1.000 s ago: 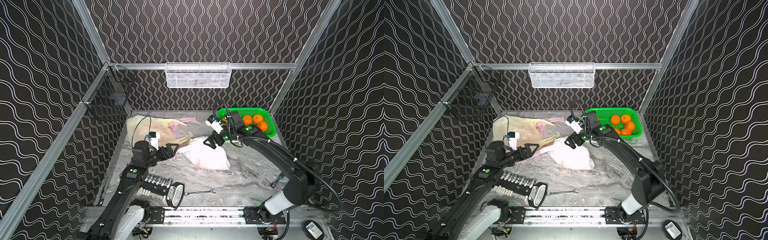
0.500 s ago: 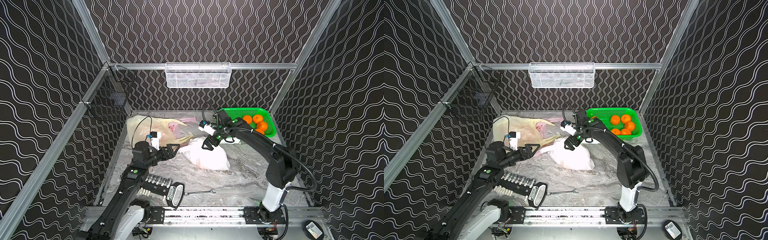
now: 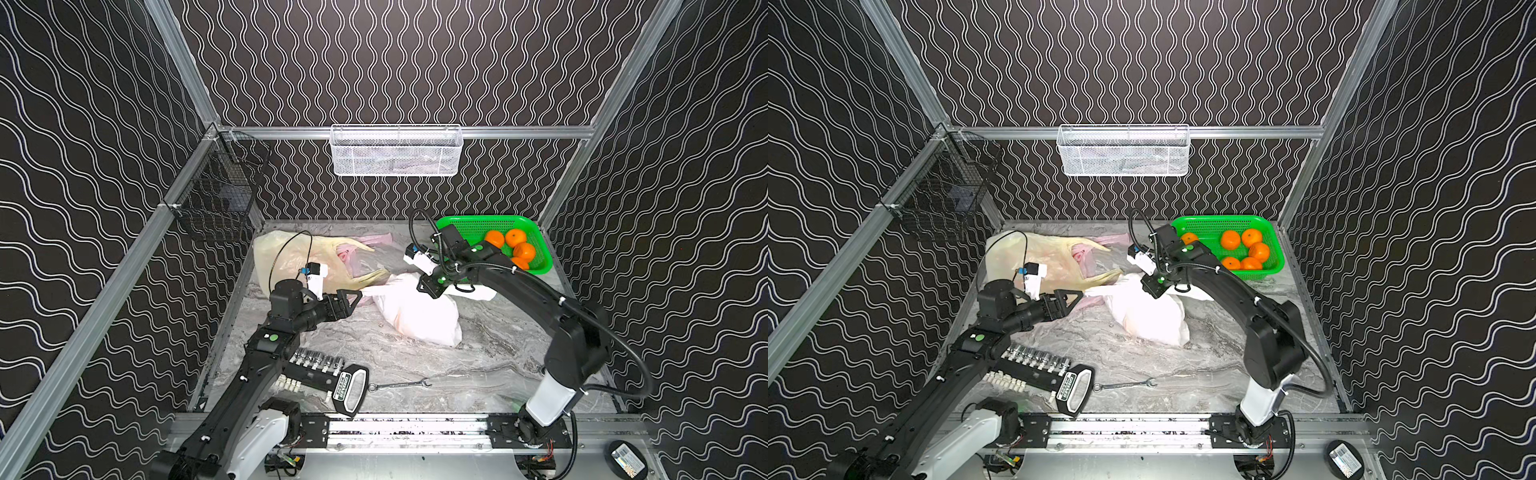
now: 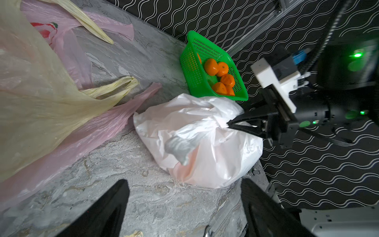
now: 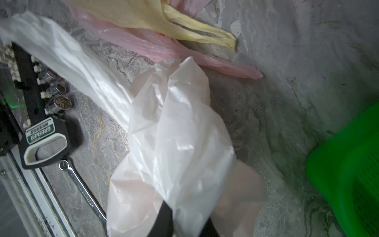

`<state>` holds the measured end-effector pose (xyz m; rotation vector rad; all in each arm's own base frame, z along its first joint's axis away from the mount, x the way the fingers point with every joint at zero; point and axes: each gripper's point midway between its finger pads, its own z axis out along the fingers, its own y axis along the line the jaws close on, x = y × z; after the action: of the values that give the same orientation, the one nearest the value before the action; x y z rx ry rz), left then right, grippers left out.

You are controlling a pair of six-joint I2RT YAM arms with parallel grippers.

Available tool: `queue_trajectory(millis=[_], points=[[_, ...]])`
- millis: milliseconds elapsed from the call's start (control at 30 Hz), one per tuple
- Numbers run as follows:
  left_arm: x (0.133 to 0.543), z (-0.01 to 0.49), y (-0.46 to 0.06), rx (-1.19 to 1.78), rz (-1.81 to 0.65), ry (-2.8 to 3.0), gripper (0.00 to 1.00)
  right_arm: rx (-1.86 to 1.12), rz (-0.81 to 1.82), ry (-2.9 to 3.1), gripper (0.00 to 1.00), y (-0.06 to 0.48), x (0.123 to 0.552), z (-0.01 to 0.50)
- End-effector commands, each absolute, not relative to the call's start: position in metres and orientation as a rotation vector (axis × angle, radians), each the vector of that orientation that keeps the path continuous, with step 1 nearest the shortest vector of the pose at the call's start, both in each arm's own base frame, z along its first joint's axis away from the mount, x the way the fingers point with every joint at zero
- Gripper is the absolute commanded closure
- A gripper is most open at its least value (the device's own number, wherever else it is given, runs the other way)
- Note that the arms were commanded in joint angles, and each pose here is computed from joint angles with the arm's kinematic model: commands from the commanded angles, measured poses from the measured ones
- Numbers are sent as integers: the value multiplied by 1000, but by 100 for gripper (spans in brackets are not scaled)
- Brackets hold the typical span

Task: Place the oranges into plastic bags & tie knots
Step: Pick up the plastic bag at the center of the board, then place the plastic bag at the center of the board.

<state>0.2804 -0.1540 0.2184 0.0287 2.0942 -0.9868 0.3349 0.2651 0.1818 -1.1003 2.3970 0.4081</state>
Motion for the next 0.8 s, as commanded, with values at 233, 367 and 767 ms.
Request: queue_trajectory(millis=[233, 367, 767], points=[[330, 232, -139, -25, -700, 2102, 1, -169, 625, 2108, 100, 258, 389, 280], [357, 238, -137, -58, -647, 2077, 1, 23, 602, 2026, 100, 257, 427, 288], [405, 228, -141, -56, -591, 2128, 1, 96, 408, 1990, 100, 267, 528, 251]])
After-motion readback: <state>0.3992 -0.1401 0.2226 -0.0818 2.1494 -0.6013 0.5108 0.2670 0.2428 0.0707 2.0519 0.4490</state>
